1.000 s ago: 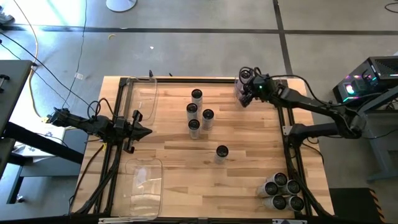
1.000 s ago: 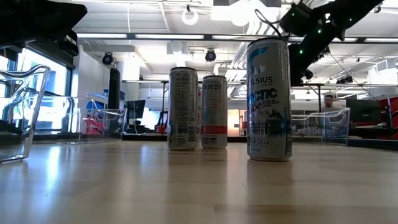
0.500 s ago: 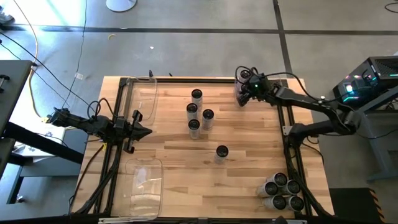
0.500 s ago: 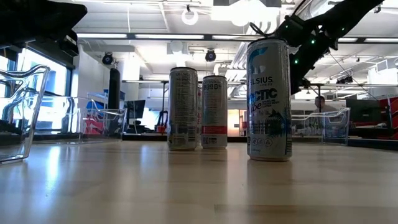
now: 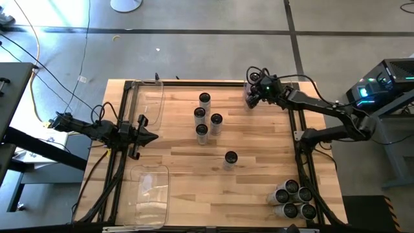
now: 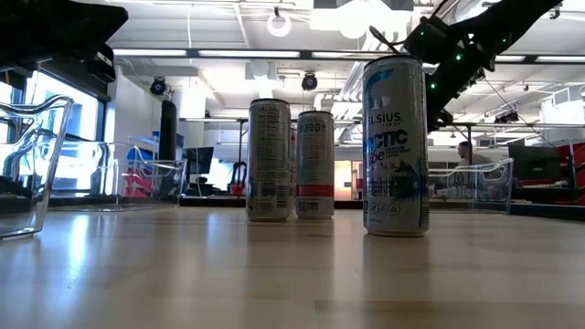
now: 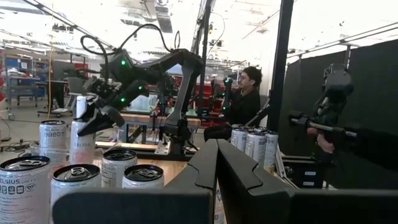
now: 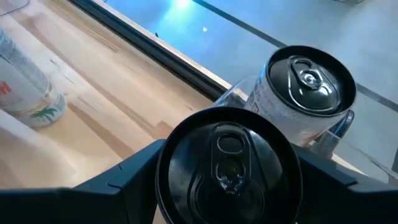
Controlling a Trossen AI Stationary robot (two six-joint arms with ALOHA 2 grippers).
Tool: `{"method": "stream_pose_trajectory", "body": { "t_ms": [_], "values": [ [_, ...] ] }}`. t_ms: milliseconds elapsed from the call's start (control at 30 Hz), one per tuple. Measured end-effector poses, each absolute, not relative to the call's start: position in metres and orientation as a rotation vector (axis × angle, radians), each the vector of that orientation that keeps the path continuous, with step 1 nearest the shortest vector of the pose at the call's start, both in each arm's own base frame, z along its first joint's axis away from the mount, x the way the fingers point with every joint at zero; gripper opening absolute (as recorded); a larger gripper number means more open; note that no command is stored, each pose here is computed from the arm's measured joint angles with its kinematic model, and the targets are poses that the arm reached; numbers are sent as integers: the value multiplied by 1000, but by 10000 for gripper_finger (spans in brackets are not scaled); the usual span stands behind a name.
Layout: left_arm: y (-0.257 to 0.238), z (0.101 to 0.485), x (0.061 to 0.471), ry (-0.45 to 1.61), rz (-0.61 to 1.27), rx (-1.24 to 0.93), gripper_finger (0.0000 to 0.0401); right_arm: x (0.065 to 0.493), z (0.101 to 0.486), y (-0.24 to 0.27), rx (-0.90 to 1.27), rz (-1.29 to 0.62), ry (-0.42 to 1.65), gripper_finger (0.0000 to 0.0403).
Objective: Sort soda cans
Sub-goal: Put the white pink soda can into the top right transparent bin
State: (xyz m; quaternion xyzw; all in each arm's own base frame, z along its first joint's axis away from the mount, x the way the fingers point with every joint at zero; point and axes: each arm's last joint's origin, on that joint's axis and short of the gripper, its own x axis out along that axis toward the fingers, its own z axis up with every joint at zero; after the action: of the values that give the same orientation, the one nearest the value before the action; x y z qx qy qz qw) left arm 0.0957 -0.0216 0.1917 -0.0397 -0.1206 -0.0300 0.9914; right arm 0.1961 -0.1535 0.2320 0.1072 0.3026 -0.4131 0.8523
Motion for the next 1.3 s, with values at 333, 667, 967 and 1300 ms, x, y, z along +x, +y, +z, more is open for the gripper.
{"method": "stream_pose_trajectory", "body": {
  "t_ms": [333,667,967,1300],
  "values": [
    [-22,192,96,-242,-60,-80,0,196,232,-153,243,-878,629,275],
    [-22,192,96,-242,-60,-79,0,196,230,-152,231,-841,656,275],
    [-22,192,96,-241,-60,-79,0,196,230,-152,224,-831,661,285],
    [-22,192,96,-241,-60,-79,0,197,231,-153,220,-832,641,287]
  ]
}}
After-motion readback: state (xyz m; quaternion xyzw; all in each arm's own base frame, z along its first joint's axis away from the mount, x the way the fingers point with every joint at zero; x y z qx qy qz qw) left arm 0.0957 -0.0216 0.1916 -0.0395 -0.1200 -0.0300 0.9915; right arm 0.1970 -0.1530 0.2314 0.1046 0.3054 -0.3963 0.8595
